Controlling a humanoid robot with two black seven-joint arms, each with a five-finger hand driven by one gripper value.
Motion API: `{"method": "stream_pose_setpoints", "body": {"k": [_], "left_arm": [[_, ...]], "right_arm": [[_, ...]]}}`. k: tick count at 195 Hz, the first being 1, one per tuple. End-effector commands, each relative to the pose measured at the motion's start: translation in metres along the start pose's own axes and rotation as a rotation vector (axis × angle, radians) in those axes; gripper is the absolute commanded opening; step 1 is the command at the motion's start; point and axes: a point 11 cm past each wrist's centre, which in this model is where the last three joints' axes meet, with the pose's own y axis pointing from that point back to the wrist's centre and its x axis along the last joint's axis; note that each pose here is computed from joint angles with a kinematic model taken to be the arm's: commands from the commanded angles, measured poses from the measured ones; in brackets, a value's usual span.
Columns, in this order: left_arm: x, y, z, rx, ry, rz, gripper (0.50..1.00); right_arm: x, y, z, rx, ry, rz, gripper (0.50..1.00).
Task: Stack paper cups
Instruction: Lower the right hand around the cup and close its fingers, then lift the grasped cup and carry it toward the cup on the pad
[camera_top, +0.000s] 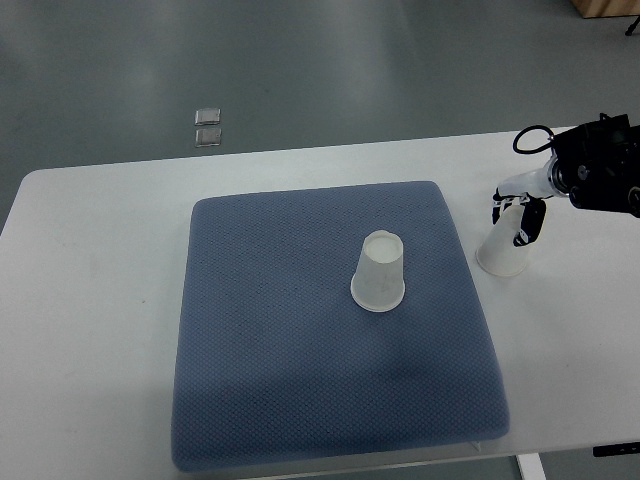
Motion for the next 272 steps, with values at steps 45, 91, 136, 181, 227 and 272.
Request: {"method": "stream_pose_setpoints", "body": {"k": [45,91,136,181,227,272], "left_arm": [[0.0,0.0,0.0,0.001,-0.001,0.0,1.0],[-0.001,0.0,0.0,0.0,-0.003,-0.001,1.0],[-0.001,0.0,0.0,0.0,-0.003,-0.003,1.0],[-0.001,0.0,0.0,0.001,-0.006,-0.003,1.0],[-0.001,0.0,0.0,0.0,-0.005,-0.003,1.0],[-0.001,0.0,0.0,0.0,-0.005,-0.003,1.0]], "right_arm": [[0.032,0.023,0.002,-0.004,0.01,0.036,0.607],[0.082,0.097,-0.015,0.041,0.036,0.03,0.609],[0.132,0.19,-0.033,0.063,0.082,0.041,0.613],[0.145,0.243,-0.054,0.082,0.136,0.057,0.613],[0.152,0.257,-0.076,0.113,0.163,0.083,0.613],[0.152,0.258,-0.147,0.245,0.155,0.058,0.615]]}}
